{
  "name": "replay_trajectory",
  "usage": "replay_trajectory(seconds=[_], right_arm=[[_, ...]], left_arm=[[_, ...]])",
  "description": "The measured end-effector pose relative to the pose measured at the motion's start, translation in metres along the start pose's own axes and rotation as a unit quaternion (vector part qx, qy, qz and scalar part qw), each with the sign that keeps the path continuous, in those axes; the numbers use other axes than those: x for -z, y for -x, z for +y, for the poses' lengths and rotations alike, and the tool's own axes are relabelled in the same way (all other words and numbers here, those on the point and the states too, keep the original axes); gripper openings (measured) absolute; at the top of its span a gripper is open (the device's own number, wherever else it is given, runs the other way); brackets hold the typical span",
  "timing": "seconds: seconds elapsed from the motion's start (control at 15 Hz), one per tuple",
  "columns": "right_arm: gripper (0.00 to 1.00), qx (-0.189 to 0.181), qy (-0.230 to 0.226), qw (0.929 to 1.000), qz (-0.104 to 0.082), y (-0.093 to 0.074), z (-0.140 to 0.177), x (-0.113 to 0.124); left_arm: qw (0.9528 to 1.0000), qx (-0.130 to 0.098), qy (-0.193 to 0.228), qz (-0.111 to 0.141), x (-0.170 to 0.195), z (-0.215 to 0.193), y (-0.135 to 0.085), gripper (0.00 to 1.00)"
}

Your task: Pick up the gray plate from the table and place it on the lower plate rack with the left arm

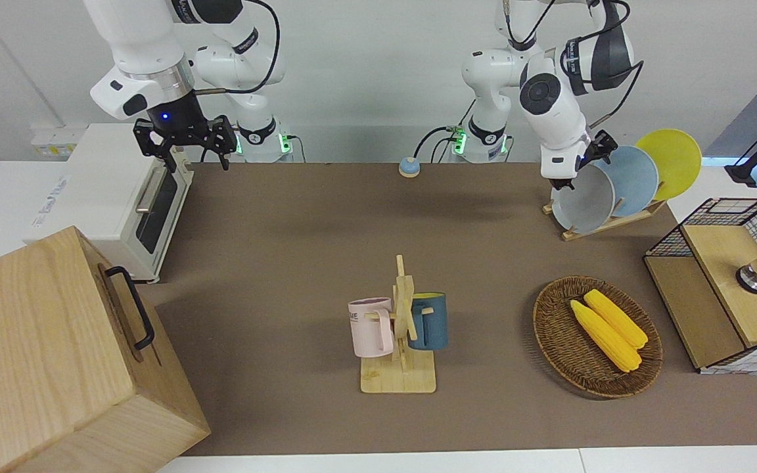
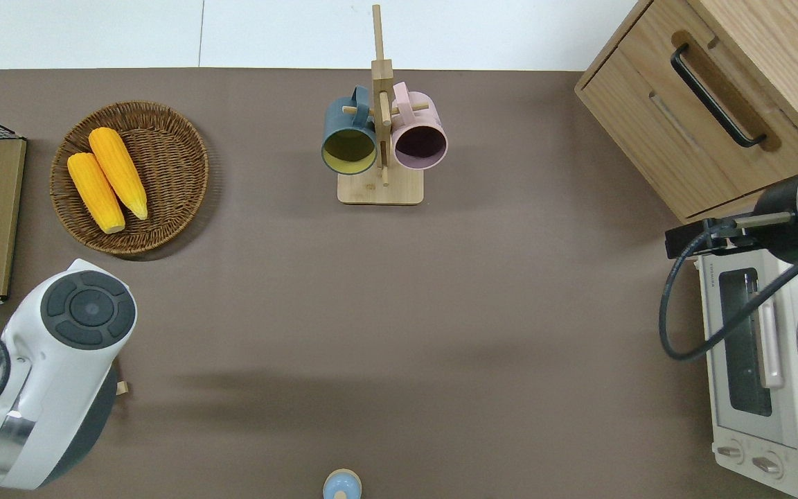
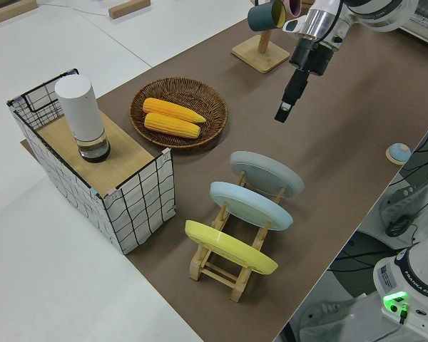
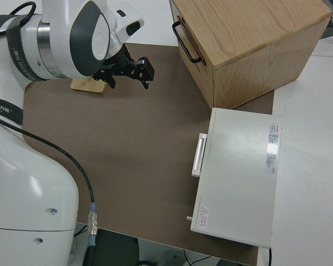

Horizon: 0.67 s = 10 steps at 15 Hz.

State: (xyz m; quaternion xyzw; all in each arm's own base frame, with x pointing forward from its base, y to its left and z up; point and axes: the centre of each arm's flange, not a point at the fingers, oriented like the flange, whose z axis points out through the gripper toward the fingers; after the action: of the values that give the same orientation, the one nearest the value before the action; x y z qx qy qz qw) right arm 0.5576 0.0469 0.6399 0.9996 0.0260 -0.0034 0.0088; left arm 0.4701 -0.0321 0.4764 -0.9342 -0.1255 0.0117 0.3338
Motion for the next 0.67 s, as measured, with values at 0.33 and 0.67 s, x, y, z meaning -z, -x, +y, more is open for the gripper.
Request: replay_trajectory(seconds=[0.33, 0.67], right_arm=[[0.99, 0.000, 0.000, 1.0000, 0.000, 0.000, 0.000, 0.000], [0.99, 0.000, 0.000, 1.0000, 0.000, 0.000, 0.000, 0.000]], left_arm=[[0.9946, 0.000, 0.104, -0.004, 0.051, 0.011, -0.015, 1.00], [0.9724, 0.003, 0.231, -0.035, 0.100, 0.032, -0.016, 1.00]])
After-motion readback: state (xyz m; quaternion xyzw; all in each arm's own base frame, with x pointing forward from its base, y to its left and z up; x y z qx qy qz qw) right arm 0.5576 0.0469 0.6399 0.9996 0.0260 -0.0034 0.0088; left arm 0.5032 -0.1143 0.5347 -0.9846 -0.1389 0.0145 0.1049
